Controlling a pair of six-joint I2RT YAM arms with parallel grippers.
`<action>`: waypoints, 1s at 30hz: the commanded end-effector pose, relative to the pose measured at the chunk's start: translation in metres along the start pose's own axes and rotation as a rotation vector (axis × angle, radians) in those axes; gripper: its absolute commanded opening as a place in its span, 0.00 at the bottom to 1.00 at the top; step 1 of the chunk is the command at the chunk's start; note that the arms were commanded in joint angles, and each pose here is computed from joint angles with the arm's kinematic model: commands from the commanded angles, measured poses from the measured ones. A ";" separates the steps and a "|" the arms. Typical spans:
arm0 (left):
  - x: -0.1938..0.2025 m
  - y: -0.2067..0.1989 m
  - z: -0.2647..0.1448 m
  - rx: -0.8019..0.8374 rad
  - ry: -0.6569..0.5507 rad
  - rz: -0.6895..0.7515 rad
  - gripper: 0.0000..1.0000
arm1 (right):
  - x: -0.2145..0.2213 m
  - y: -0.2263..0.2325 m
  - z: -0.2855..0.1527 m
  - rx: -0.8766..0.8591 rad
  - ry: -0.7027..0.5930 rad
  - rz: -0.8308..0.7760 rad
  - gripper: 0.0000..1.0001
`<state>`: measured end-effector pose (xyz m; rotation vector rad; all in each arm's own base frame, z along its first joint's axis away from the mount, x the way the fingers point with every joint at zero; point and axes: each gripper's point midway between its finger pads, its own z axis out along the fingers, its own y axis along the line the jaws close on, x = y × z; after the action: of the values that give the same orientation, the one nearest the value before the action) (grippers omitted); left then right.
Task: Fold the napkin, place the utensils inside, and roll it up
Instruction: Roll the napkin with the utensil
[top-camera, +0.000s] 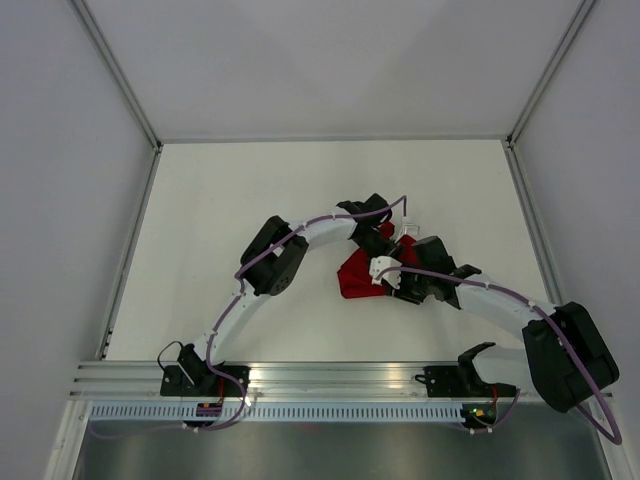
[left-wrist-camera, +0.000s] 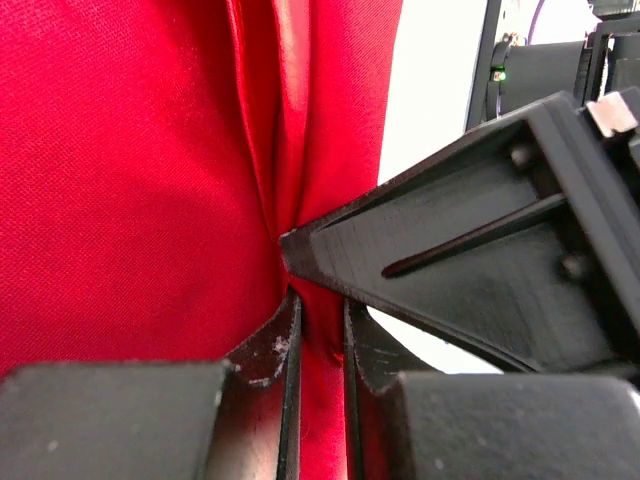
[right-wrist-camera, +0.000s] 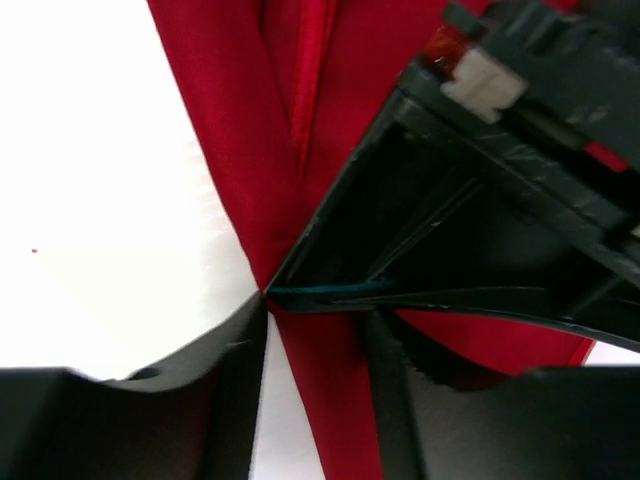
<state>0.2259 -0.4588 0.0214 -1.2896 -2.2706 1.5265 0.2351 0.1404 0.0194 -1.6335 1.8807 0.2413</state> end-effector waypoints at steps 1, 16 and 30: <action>0.019 0.028 0.007 -0.067 0.048 -0.107 0.03 | -0.003 -0.006 0.002 0.010 0.020 0.011 0.41; -0.032 -0.013 -0.037 -0.055 -0.139 -0.089 0.45 | -0.001 0.013 0.004 -0.252 0.045 0.110 0.10; -0.065 -0.013 -0.142 -0.301 -0.538 -0.115 0.48 | 0.004 0.004 0.009 -0.501 0.038 0.244 0.09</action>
<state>0.3016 -0.4118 0.0665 -0.9572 -2.7739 1.5473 0.2576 0.1580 0.0193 -1.7151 2.0395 0.7228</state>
